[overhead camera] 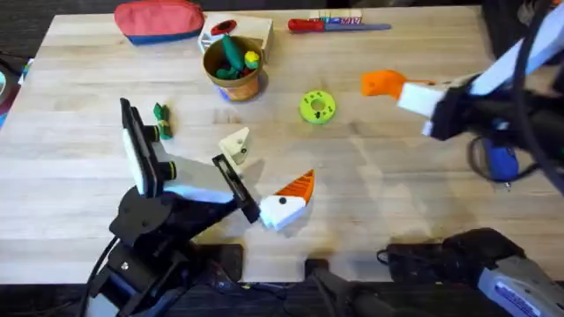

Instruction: Pick up the gripper from the table and insert it into the empty holder that is missing its gripper. Then pick up a screw, insert it into the mounting hole, and use the screwdriver to tighten it. Finally, clean up the table by picking up the vegetable and placing it into the bucket.

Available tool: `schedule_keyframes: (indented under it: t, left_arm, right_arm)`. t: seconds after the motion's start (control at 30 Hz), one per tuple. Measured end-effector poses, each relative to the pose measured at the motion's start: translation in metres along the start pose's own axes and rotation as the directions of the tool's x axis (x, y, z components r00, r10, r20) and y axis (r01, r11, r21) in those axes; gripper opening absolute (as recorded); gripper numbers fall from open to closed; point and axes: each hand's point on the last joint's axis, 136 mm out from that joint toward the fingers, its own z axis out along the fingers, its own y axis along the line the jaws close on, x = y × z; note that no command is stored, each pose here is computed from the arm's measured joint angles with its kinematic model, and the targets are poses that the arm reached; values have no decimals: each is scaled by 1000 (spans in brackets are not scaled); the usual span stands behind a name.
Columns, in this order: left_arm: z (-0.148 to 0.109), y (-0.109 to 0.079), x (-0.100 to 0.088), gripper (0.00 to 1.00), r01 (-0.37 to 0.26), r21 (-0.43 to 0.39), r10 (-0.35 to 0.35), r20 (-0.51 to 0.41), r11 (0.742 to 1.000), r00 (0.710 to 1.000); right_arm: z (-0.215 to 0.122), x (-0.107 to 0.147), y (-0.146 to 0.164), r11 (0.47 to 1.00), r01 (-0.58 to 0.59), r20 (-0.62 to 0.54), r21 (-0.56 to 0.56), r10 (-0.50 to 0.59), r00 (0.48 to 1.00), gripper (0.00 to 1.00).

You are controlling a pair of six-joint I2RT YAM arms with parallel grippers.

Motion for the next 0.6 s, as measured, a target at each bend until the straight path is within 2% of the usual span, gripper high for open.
schedule_keyframes:
  t: [0.07,0.13,0.2,0.27,0.37,0.6]
  left_arm:
    - [0,0,0,987,0,0,0,0,1000,1000]
    - [0,0,0,986,0,0,0,0,1000,1000]
    - [0,0,0,987,0,0,0,0,1000,1000]
    - [0,0,0,989,0,0,0,0,1000,1000]
    - [0,0,0,987,0,0,0,0,1000,1000]
    - [0,0,0,987,0,1,0,0,1000,1000]
  right_arm:
    - [19,9,10,985,-134,43,-109,140,989,4]
    - [34,16,18,943,-264,49,-205,279,959,4]
    - [45,26,25,871,-401,8,-282,421,907,4]
    - [53,36,35,791,-518,-80,-326,523,849,4]
    - [62,47,58,679,-632,-235,-374,590,772,4]
    - [77,61,101,471,-787,-515,-399,595,617,3]
